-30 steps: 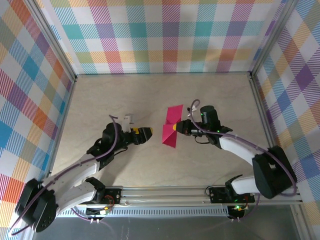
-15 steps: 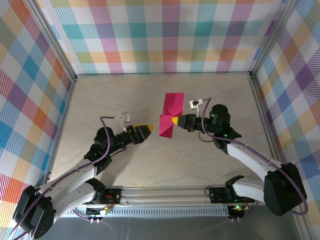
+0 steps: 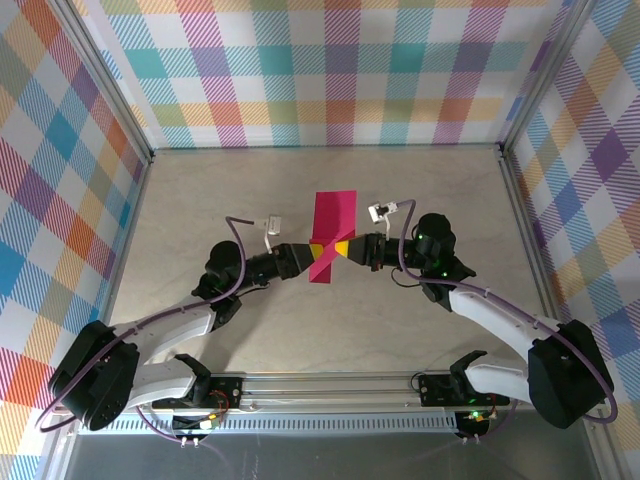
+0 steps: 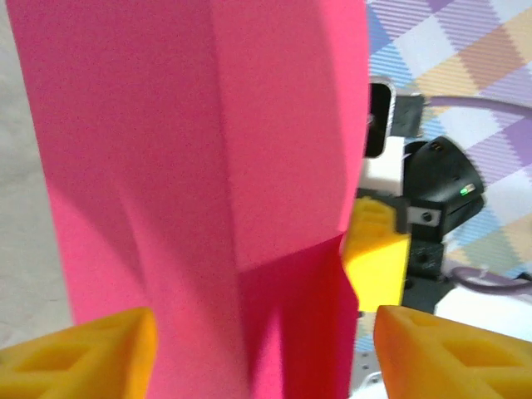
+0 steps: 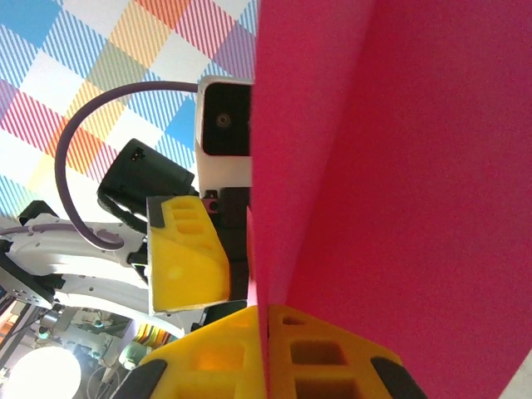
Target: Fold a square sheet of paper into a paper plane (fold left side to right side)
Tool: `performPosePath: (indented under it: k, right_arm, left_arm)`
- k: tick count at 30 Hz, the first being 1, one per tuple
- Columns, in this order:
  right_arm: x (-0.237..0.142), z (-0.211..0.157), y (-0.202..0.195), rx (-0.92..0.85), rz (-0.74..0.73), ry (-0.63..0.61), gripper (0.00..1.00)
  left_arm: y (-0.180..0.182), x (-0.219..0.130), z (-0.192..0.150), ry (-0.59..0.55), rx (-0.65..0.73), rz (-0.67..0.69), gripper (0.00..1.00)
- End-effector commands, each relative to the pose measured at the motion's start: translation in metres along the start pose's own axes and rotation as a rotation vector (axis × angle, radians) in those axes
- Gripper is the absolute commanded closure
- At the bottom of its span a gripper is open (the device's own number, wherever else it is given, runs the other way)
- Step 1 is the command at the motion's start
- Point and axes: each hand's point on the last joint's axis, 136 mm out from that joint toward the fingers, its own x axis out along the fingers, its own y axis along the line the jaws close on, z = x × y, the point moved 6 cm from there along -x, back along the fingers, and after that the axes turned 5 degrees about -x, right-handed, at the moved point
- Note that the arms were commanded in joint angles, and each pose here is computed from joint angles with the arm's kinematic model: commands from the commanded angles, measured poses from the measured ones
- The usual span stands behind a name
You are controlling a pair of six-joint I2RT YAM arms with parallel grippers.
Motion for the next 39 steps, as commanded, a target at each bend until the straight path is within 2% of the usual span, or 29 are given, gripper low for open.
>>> performPosePath:
  k: [1,4,7,16,20,23,25,27,30,34,39]
  right_arm:
    - [0.000,-0.001,0.001,-0.013,0.008,-0.008,0.99]
    - [-0.002,-0.003,-0.003,-0.008,-0.030,-0.015,0.98]
    - [-0.003,-0.005,-0.006,0.003,-0.049,-0.014,0.95]
    - [-0.007,-0.011,-0.013,0.020,-0.102,-0.004,0.75]
    - [-0.014,-0.012,-0.015,0.018,-0.151,-0.006,0.63]
    - [-0.023,-0.017,-0.022,0.014,-0.256,0.006,0.52]
    - [-0.032,-0.019,-0.030,0.005,-0.377,0.021,0.45]
    - [-0.041,-0.026,-0.040,-0.006,-0.509,0.070,0.43]
    - [-0.063,-0.041,-0.064,0.014,-0.790,0.196,0.42]
    - [-0.091,-0.056,-0.087,0.050,-1.067,0.318,0.33]
    - [-0.113,-0.064,-0.100,0.126,-1.218,0.334,0.21]
  left_arm:
    - [-0.024,0.005,0.008,-0.008,0.057,-0.116,0.45]
    - [-0.022,0.004,0.009,-0.023,0.062,-0.094,0.56]
    - [-0.019,0.001,0.008,-0.035,0.069,-0.065,0.62]
    - [-0.016,-0.004,0.007,-0.022,0.094,0.040,0.92]
    - [-0.014,-0.008,0.006,-0.012,0.116,0.103,0.95]
    - [-0.009,-0.013,0.005,-0.004,0.142,0.189,0.98]
    - [-0.002,-0.019,0.004,0.015,0.159,0.303,1.00]
    - [0.006,-0.027,0.003,0.054,0.198,0.428,1.00]
    - [0.019,-0.044,0.006,0.104,0.258,0.683,1.00]
    - [0.033,-0.063,0.010,0.188,0.307,0.960,1.00]
    - [0.039,-0.072,0.015,0.246,0.453,1.344,1.00]
